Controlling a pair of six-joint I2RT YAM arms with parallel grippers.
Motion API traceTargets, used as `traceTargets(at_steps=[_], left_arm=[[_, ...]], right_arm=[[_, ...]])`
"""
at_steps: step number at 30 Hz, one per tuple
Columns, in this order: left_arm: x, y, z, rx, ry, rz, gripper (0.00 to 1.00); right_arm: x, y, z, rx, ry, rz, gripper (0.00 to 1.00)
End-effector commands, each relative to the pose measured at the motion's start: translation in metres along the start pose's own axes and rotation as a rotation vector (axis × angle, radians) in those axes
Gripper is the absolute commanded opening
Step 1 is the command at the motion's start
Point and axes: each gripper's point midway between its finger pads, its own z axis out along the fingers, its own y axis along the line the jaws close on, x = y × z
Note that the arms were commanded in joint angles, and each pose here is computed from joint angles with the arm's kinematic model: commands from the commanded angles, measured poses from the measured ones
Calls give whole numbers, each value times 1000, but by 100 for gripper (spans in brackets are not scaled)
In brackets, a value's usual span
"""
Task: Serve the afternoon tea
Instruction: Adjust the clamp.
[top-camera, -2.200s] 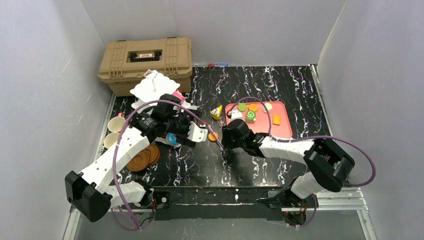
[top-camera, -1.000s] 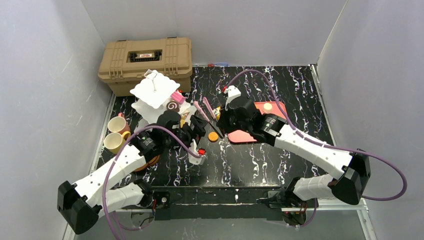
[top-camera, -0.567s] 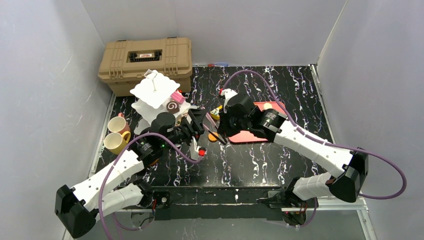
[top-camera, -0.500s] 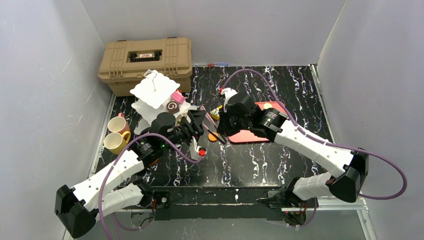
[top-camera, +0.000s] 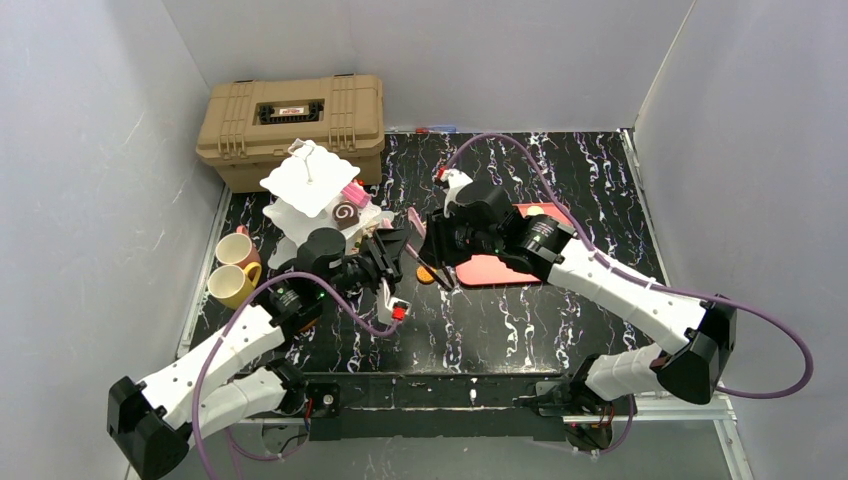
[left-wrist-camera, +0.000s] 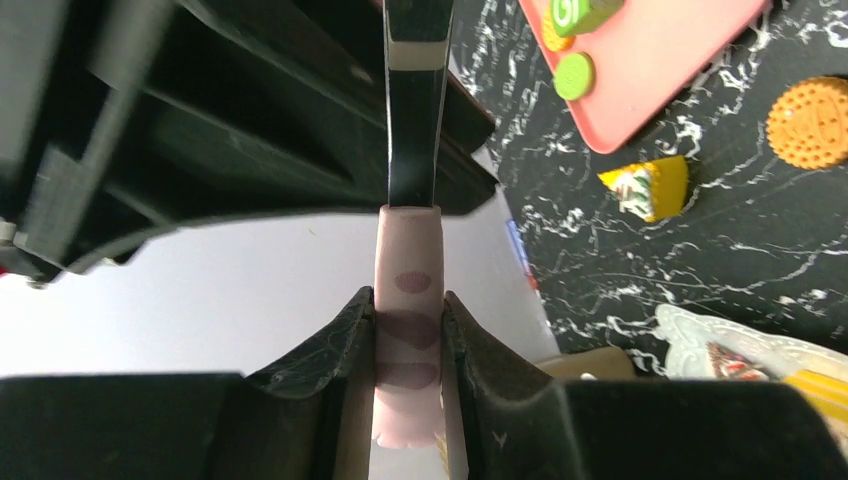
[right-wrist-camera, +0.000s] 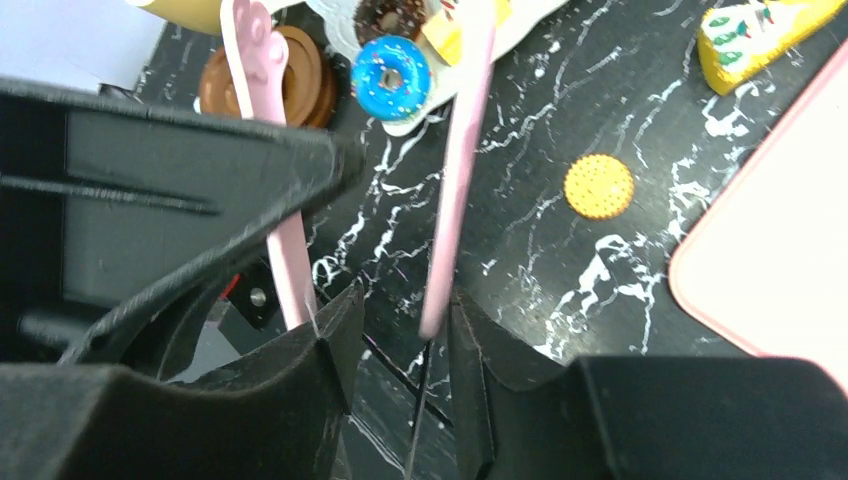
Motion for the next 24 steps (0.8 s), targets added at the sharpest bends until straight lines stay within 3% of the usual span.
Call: traceTargets(at_steps=[1, 5, 11, 17, 24], left_arm=[[-20, 29, -12, -121, -82, 95, 0], [-24, 27, -16, -123, -92, 109, 0], [-22, 28, -20, -131, -74, 124, 0], [-18, 41, -25, -162, -43, 161, 0], [-16, 55, -31, -193, -26, 177, 0]], right_arm=[[-19, 25, 10, -104, -58, 38, 45], [-21, 20, 17, -94, -63, 69, 38], [-15, -12, 18, 7, -63, 122, 6], [1, -59, 13, 186, -35, 185, 1], [10, -71, 12, 247, 16, 197, 1]])
